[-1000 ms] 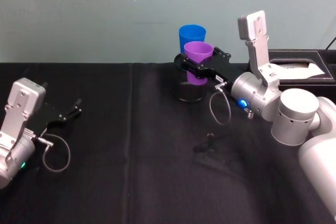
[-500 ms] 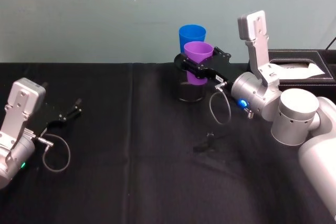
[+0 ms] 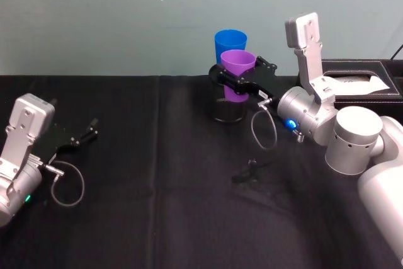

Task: Pick up one cup with a gripper and tap it against the other cup.

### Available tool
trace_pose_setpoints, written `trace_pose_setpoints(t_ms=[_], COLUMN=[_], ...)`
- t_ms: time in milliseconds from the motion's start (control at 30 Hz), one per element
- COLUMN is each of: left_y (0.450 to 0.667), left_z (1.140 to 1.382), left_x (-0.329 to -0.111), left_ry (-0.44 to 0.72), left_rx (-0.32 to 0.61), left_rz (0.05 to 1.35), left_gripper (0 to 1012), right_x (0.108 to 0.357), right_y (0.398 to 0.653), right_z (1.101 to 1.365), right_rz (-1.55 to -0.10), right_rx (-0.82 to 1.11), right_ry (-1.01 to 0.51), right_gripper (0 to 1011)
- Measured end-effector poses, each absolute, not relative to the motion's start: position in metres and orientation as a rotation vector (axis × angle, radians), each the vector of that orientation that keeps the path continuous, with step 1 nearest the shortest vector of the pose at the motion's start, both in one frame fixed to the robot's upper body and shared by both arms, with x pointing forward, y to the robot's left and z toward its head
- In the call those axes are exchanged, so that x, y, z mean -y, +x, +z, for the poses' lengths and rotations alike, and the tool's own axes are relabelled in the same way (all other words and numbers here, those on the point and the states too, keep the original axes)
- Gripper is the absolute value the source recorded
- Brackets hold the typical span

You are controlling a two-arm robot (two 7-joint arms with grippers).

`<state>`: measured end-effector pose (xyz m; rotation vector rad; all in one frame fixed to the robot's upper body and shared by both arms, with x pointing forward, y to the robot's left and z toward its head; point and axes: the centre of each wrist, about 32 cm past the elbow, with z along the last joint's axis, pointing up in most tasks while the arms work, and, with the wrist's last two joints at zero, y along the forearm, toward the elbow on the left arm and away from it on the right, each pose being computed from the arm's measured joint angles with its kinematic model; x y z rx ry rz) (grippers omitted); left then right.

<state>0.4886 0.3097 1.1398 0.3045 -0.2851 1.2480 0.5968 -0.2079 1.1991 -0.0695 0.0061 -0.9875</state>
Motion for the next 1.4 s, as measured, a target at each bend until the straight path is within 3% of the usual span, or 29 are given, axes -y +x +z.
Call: trace_pose_setpoints(t_ms=[1400], left_y=[0.4886], left_z=[1.1398], left_x=[-0.3097], left_ry=[0.304], left_rx=[0.285], left_rz=[1.248], left_gripper=[1000], right_x=[0.2079], right_y=[0.5968], right_z=[1.1991], right_rz=[-0.988], right_rx=[-0.006], right_ry=[-0.069], right_gripper=[734])
